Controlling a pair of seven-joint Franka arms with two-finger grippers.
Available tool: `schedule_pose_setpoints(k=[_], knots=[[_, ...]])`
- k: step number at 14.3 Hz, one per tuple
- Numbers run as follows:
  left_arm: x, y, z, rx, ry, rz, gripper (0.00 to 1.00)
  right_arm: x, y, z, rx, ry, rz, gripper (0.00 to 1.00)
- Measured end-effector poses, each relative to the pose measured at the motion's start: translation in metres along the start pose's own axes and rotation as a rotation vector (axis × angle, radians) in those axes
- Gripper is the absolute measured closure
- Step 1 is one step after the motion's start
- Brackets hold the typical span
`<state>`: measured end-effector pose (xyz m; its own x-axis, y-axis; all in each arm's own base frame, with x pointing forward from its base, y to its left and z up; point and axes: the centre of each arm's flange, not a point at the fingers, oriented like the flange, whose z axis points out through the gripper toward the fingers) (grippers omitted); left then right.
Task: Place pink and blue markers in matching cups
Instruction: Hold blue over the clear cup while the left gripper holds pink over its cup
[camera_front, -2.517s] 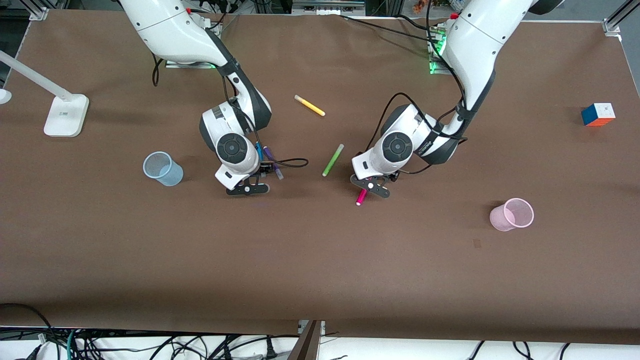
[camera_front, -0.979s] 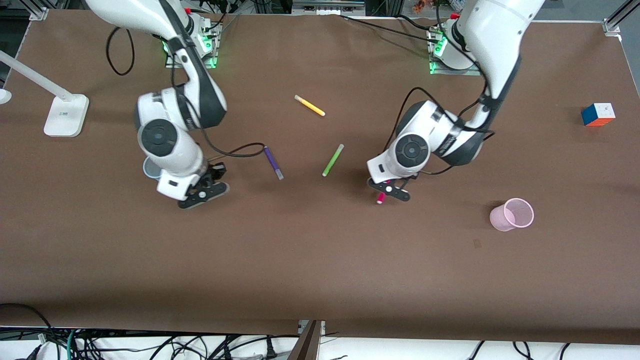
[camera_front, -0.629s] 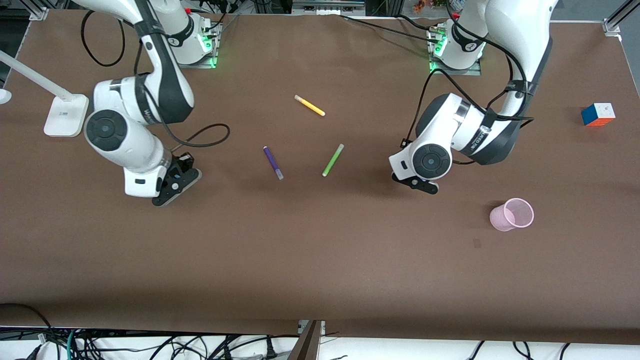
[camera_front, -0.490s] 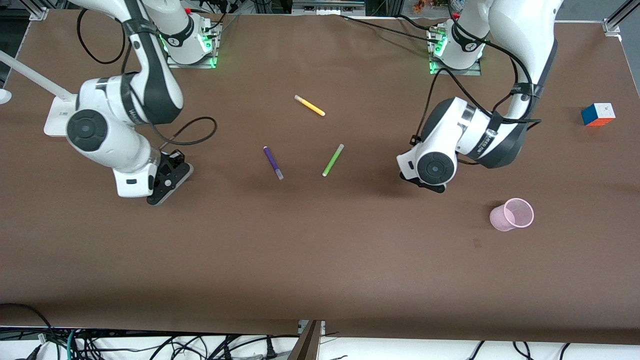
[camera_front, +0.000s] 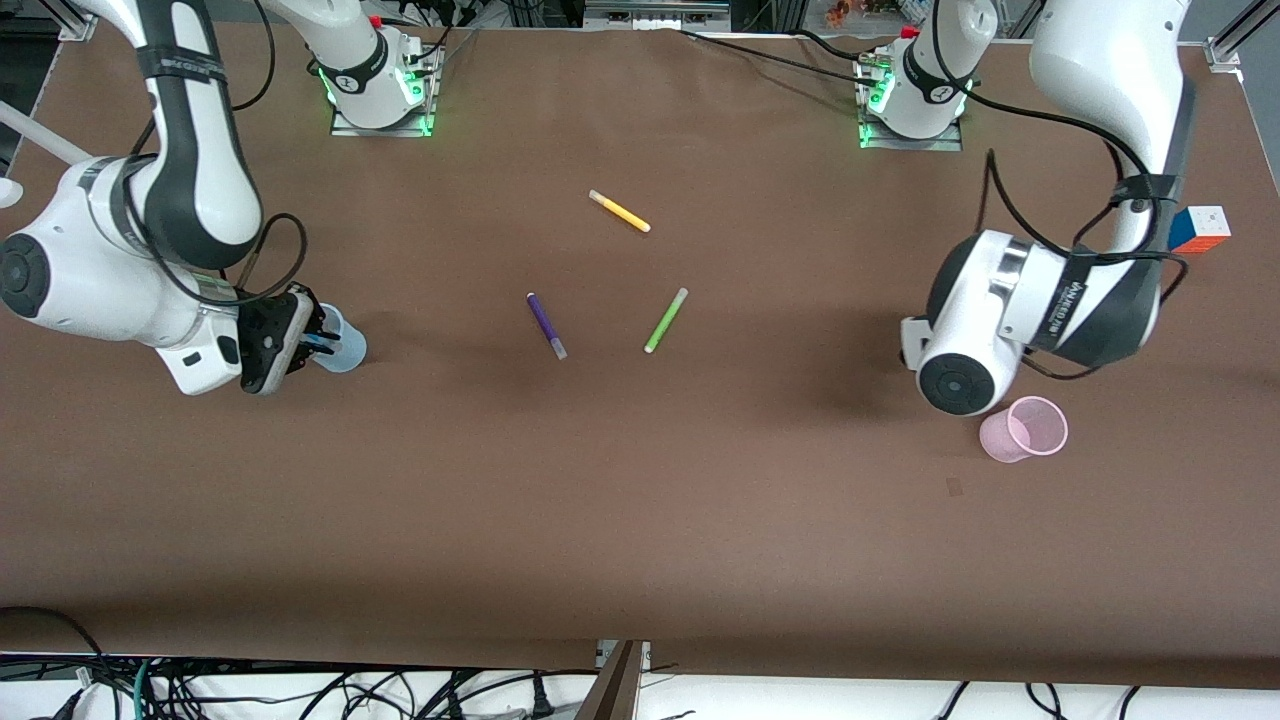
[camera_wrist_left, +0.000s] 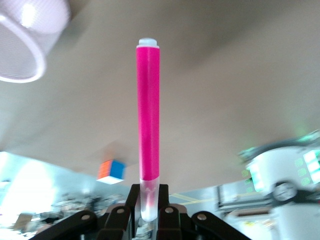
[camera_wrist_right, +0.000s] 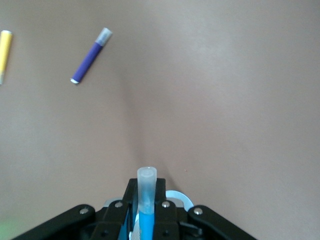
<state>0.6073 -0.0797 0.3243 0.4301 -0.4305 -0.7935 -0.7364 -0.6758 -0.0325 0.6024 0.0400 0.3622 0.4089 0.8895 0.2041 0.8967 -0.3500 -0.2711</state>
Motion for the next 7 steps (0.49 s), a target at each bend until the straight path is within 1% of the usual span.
schedule_pose_setpoints(k=[2,4,5,7], knots=[[-0.005,-0.028,0.008,0.091,-0.066,0.054,0.82,-0.023,0.004,0.007,0.043,0.071,-0.033,0.83],[-0.002,-0.042,0.007,0.152,-0.106,0.068,0.82,-0.048,0.007,0.014,0.084,0.142,-0.06,0.83],[0.002,-0.047,0.009,0.181,-0.118,0.075,0.82,-0.057,0.007,0.018,0.103,0.176,-0.072,0.83],[0.012,-0.058,0.012,0.237,-0.108,0.104,0.82,-0.067,0.005,0.026,0.119,0.221,-0.112,0.83]])
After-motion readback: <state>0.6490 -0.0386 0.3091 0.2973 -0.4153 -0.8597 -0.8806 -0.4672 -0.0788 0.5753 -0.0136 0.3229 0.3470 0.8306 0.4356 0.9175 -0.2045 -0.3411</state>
